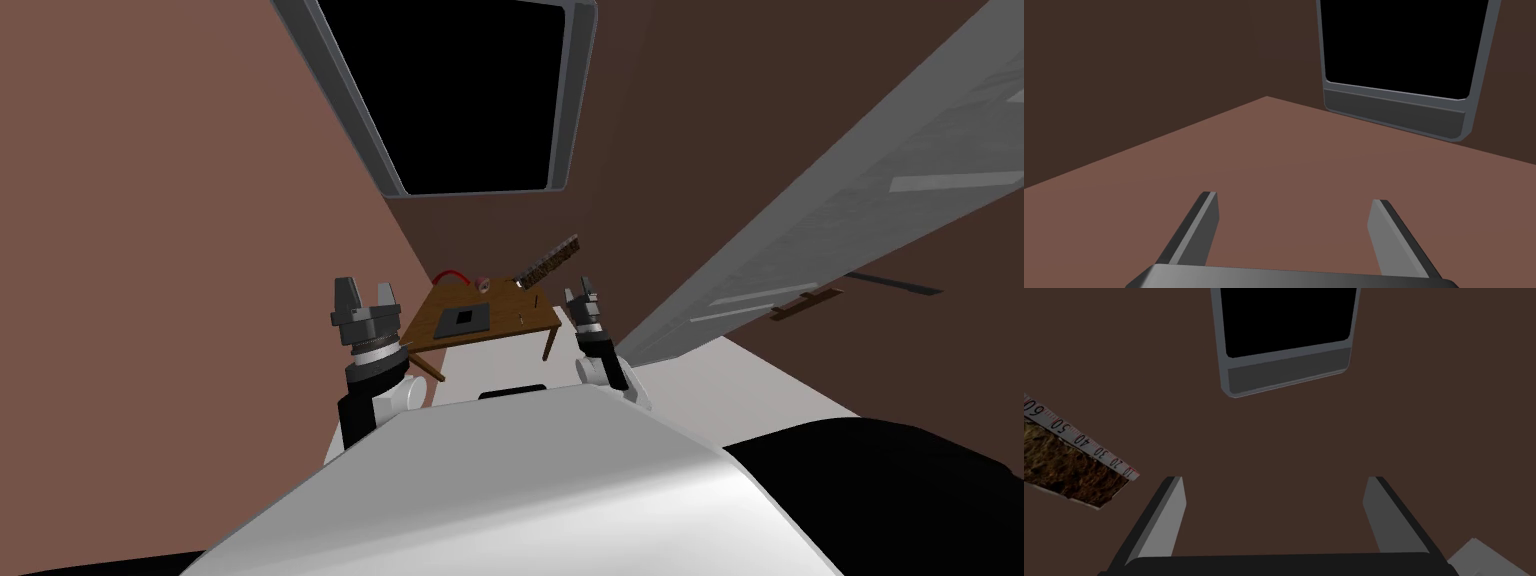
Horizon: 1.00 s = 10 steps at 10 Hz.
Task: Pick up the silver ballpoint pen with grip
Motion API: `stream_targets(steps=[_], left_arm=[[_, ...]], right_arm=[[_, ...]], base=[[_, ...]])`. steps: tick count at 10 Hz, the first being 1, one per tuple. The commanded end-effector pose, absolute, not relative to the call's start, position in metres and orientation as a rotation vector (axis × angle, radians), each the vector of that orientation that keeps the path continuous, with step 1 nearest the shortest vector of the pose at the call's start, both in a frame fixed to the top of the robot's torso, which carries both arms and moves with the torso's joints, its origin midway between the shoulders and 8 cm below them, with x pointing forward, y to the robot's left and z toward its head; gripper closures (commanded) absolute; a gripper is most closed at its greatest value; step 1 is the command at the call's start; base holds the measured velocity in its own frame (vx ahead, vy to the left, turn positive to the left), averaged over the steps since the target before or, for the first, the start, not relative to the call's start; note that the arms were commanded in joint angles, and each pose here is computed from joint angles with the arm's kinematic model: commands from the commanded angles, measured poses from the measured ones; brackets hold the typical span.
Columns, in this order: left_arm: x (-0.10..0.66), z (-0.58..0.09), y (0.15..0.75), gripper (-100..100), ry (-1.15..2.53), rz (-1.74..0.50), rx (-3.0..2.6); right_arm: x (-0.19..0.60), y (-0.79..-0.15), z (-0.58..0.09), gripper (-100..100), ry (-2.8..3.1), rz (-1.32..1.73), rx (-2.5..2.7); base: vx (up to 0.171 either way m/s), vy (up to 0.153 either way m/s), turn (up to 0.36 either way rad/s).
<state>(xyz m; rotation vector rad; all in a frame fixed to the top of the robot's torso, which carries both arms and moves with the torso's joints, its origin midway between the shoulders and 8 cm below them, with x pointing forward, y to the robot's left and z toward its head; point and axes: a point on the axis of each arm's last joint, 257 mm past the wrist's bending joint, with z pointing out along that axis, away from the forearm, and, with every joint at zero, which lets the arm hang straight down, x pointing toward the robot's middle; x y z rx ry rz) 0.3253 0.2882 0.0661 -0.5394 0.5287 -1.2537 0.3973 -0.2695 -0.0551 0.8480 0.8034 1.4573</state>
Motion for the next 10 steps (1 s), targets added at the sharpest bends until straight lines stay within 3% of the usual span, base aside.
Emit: stream_targets(steps=[1,10], left_arm=[[0.325,0.066,0.288,0,0.529,-1.254,-0.539],[0.325,0.066,0.288,0,0.529,-1.254,-0.539]], right_arm=[[0.413,-0.276,-0.076,-100,0.823,1.481,0.936],[0.474,-0.304,-0.179,-100,0.851,1.541,1.368]], base=[[0.045,0.052,0.006],[0.04,0.043,0.004]])
